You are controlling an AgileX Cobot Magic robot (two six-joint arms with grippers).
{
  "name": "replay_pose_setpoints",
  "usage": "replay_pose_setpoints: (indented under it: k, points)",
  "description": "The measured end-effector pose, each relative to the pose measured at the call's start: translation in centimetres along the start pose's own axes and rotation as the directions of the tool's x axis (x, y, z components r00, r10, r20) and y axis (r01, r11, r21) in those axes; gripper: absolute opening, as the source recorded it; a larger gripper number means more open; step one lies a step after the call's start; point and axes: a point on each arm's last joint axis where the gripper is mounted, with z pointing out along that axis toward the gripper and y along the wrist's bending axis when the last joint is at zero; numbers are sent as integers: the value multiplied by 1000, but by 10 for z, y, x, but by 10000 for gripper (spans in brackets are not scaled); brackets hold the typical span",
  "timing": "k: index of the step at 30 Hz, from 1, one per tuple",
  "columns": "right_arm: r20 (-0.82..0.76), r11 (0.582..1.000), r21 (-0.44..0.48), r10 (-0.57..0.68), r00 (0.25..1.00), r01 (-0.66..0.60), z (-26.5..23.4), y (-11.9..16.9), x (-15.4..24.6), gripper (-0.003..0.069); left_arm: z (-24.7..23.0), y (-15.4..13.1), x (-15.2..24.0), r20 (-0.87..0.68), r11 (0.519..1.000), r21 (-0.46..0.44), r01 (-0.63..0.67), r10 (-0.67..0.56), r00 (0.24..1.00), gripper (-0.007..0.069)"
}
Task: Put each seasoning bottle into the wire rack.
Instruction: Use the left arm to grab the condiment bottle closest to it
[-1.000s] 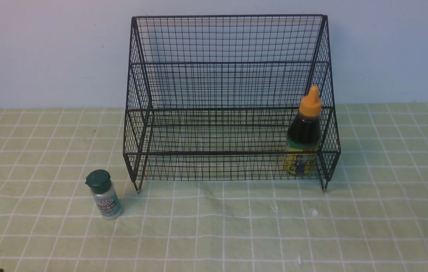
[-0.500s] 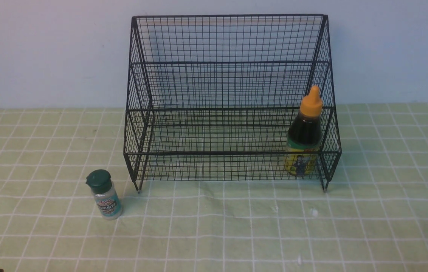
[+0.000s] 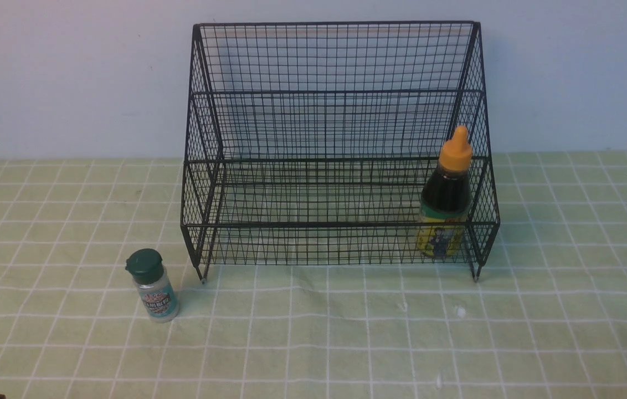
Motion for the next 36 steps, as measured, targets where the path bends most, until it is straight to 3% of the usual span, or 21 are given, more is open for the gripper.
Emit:
replay_pose_setpoints:
  k: [21, 24, 26, 29, 33, 36]
  points:
    - [0, 1000, 0, 0, 1000, 0, 0, 0, 0, -14, 0, 1, -1, 13, 1000, -8, -27, 27, 1000, -6]
    - [1, 1000, 0, 0, 1000, 0, 0, 0, 0, -14, 0, -1, -9, 97, 998, 12, 62, -63, 993, -6]
    - [1, 1000, 0, 0, 1000, 0, 0, 0, 0, -14, -2, -1, -19, 203, 980, 53, 192, -199, 959, -6]
    - [1, 1000, 0, 0, 1000, 0, 0, 0, 0, -14, -5, 0, -29, 307, 953, 96, 286, -302, 903, -6]
    - [1, 1000, 0, 0, 1000, 0, 0, 0, 0, -14, -12, 5, -44, 474, 929, 139, 343, -366, 801, -6]
    - [1, 1000, 0, 0, 1000, 0, 0, 0, 0, -14, -24, 10, -61, 644, 919, 171, 354, -376, 666, -6]
